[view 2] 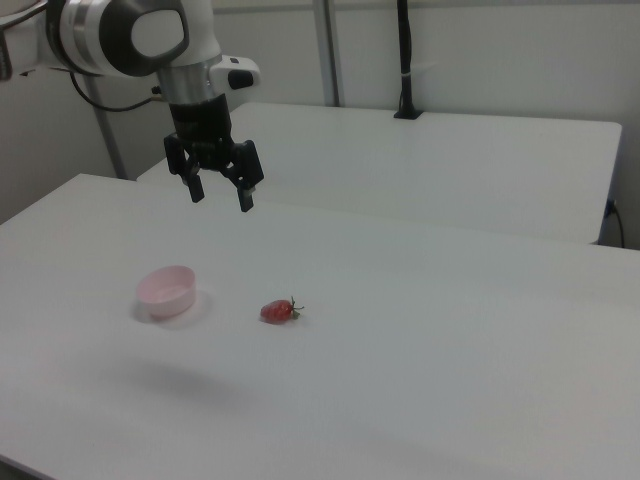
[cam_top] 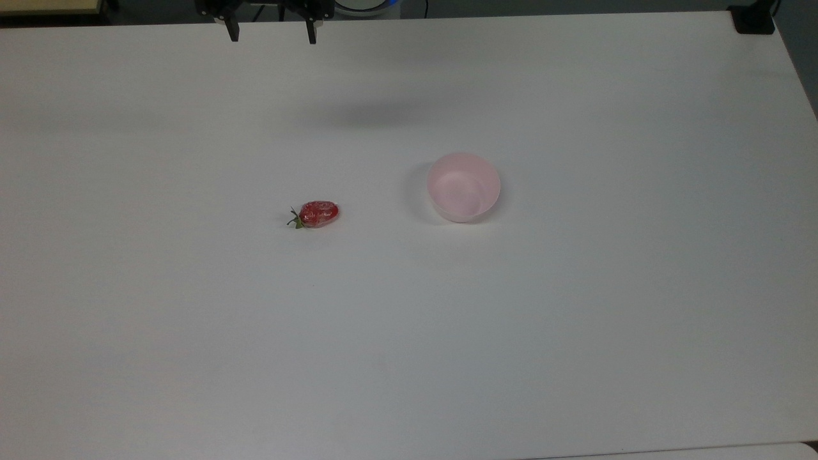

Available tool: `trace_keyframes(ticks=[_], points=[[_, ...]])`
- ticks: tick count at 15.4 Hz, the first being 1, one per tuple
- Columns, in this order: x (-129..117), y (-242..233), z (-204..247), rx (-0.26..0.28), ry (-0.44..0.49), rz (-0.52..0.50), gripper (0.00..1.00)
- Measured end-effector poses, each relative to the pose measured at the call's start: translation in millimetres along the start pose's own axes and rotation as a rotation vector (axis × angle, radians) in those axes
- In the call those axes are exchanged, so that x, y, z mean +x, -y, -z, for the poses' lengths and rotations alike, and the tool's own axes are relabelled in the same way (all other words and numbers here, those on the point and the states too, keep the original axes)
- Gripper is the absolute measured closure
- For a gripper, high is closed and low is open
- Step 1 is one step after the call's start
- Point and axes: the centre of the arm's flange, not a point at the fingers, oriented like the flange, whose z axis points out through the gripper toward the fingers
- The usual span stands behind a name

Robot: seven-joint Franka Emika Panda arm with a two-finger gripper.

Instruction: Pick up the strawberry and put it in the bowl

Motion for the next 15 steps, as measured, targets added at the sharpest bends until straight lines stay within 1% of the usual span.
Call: trace_keyframes(ticks=[13,15], points=[[-0.6,0.2,-1.7,0.001,0.007,0.001,0.00],[1.8,0.9,-2.2,-0.001,-0.003,0.003,0.00]])
